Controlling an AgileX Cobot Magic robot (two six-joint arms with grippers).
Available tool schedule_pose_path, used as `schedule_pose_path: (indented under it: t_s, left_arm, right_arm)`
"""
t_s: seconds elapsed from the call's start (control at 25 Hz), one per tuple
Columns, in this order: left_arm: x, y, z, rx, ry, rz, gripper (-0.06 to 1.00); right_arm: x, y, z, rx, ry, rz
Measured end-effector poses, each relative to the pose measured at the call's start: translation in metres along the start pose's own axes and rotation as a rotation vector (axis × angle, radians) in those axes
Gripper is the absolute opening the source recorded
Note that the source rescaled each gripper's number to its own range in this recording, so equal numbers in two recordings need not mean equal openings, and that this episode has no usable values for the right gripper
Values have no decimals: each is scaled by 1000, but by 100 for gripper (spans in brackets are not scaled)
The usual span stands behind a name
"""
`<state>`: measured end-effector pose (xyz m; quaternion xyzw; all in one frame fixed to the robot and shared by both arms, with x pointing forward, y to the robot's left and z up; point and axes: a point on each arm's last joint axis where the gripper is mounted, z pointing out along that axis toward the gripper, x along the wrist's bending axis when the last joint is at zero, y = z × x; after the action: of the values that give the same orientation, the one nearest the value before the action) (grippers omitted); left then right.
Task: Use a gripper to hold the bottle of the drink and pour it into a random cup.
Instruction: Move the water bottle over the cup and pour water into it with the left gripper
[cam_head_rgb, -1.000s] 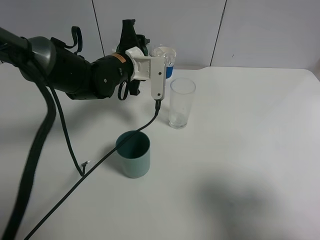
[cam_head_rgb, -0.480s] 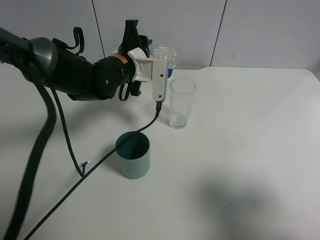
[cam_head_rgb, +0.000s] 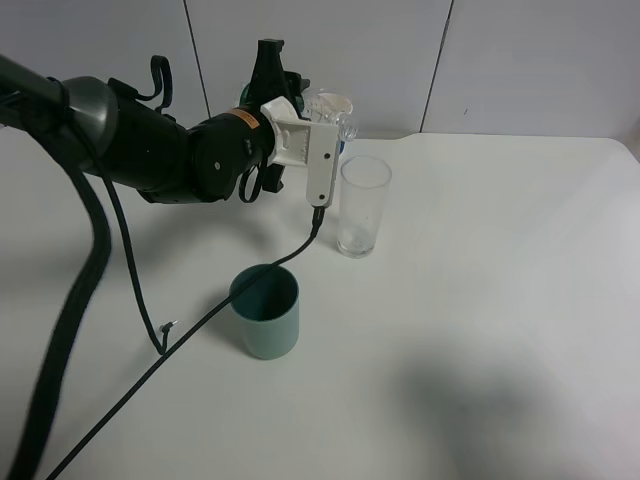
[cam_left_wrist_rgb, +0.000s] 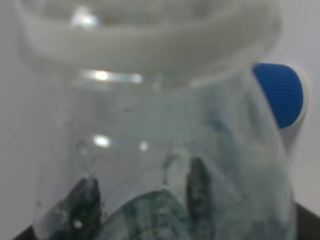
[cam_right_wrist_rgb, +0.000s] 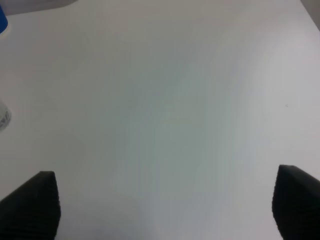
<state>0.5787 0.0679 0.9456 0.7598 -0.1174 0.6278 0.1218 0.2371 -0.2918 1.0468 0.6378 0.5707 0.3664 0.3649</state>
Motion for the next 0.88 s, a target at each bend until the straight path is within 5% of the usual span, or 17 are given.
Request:
schedule_pose_path:
  t_s: [0.88]
  left_arm:
    - [-4,0,2,5,1,62,3]
  right_arm:
    - [0,0,0,0,0,0]
